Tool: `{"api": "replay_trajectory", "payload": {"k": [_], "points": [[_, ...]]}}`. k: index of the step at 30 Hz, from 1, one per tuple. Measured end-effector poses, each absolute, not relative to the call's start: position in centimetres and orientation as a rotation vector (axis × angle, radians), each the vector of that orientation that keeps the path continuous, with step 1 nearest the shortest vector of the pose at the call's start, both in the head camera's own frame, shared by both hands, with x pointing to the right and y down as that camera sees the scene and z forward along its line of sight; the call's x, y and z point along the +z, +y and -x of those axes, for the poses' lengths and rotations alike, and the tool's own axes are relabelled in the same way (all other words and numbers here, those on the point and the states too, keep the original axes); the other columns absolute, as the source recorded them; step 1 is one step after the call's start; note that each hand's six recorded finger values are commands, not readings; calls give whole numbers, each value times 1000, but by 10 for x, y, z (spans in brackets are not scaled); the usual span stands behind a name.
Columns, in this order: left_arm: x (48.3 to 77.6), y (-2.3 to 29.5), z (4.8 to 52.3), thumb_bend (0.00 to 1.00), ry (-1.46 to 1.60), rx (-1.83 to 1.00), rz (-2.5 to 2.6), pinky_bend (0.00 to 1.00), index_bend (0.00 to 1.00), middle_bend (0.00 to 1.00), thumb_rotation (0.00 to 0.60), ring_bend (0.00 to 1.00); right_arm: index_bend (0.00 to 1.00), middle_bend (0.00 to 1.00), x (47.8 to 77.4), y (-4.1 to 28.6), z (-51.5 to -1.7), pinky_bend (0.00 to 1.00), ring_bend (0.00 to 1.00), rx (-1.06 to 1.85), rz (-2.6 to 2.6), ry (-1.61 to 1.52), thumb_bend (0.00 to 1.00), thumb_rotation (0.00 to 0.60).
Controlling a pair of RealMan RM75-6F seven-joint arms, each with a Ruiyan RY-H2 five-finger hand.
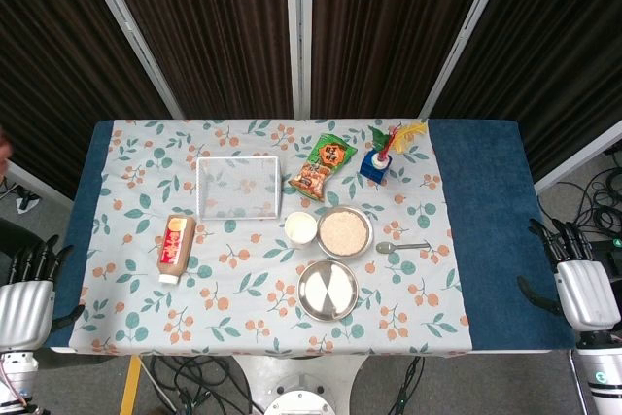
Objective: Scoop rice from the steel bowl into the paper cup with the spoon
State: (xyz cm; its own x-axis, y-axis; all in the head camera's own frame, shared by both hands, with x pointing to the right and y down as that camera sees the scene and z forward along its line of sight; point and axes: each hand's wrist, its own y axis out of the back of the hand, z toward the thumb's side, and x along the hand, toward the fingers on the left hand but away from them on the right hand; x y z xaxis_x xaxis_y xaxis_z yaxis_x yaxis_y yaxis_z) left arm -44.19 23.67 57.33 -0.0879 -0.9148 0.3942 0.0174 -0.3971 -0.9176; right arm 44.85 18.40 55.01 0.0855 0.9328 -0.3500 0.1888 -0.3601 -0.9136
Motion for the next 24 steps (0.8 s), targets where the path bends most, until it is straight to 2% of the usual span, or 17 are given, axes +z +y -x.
{"api": "replay_trajectory", "payload": {"k": [8,13,16,18,24], "points": [[573,238,443,136,1024,-1582,1431,70,211,144,600,74,22,192,550,183,-447,0,0,1330,1665,-1121,218,600],[572,237,443,136,1034,-1578,1430,70,211,144,600,73,22,215,552,180,-444,0,0,1323,1683,-1111,114,600],[571,236,441,136,1032,-1567,1430,70,211,145,600,74,25,219,559,174,-439,0,0,1337,1705,-1076,85,600],[570,235,440,137,1034,-1563,1429,70,211,144,600,74,59,232,568,169,-434,2,7,1354,1729,-1037,82,600],[570,235,440,136,1032,-1566,1432,69,211,144,600,73,250,336,608,145,-406,64,78,1381,1818,-907,96,600]]}}
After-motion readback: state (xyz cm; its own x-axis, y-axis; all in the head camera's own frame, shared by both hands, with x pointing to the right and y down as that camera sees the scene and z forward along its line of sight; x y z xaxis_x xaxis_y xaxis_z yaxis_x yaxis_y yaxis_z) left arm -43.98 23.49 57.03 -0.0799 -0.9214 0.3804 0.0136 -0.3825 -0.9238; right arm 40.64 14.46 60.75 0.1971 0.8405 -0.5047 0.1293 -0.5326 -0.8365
